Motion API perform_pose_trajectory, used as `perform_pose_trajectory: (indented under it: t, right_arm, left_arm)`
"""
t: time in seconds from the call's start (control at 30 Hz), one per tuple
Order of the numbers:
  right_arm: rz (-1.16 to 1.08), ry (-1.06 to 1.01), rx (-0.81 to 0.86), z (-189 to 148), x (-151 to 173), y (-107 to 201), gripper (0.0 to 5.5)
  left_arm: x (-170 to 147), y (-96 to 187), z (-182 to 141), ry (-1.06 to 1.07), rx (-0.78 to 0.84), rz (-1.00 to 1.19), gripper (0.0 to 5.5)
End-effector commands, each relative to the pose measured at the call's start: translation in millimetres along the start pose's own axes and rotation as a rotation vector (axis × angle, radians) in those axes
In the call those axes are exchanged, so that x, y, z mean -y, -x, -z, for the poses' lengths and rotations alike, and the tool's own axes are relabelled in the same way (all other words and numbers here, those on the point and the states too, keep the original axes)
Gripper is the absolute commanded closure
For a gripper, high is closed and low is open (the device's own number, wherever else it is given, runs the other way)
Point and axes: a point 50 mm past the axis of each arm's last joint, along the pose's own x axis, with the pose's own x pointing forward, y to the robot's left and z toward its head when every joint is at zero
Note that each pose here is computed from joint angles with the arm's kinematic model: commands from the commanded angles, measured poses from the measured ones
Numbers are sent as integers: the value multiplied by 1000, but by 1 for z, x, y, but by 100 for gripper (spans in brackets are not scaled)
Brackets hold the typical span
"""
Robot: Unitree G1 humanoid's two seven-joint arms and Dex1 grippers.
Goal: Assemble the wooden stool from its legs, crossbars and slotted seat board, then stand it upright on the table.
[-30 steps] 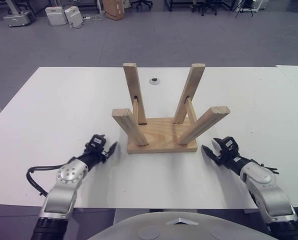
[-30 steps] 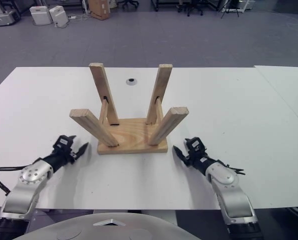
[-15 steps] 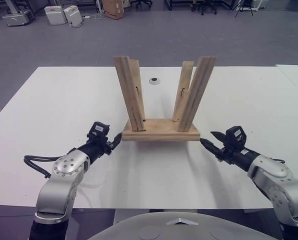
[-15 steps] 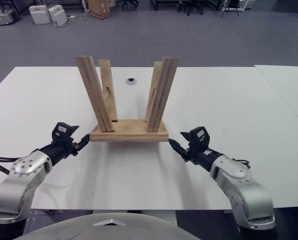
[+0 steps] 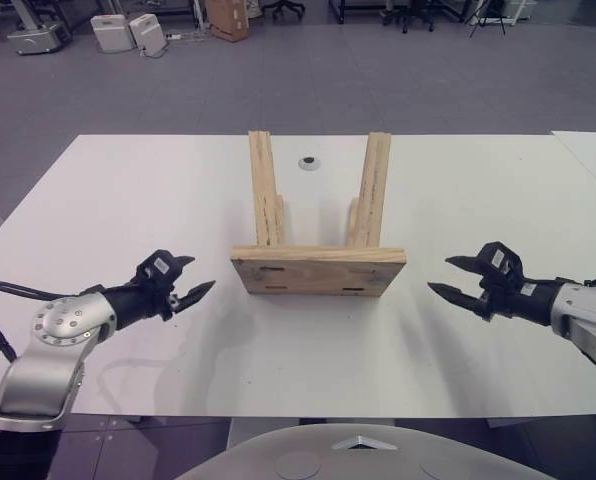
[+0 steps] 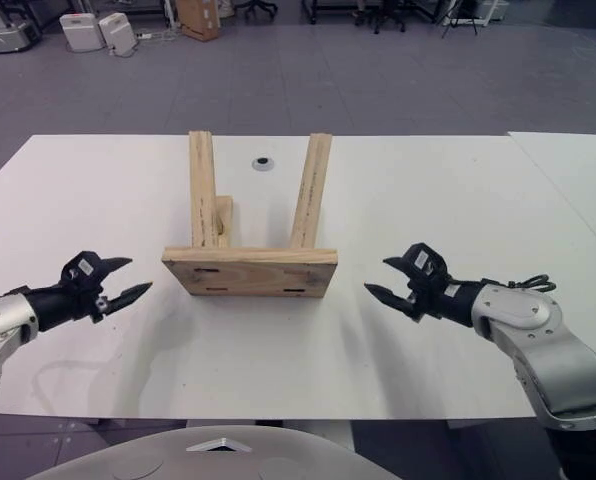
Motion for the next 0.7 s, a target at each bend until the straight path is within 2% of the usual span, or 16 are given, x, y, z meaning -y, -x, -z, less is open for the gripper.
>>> perform_pose_trajectory:
  t: [0.03,0.23,0.33,0.47,0.7]
  right_arm:
    - [-193,-51,94,1,-2,-16,250]
    - [-311,40,116,-8,-2,-58,250]
    - [-327,98,114,-14,1,-68,250]
    - [-340,163,127,-25,7,-75,250]
    - [-381,202,140,-28,8,-76,377]
  left_arm:
    - [4,-6,-14,17,104,287,244]
    - [-1,-40,-25,-117,112,386,244]
    - [-1,-49,-27,-158,112,417,244]
    - [-1,-57,-42,-181,201,445,244]
    - [0,-60,-42,-188,225,504,360]
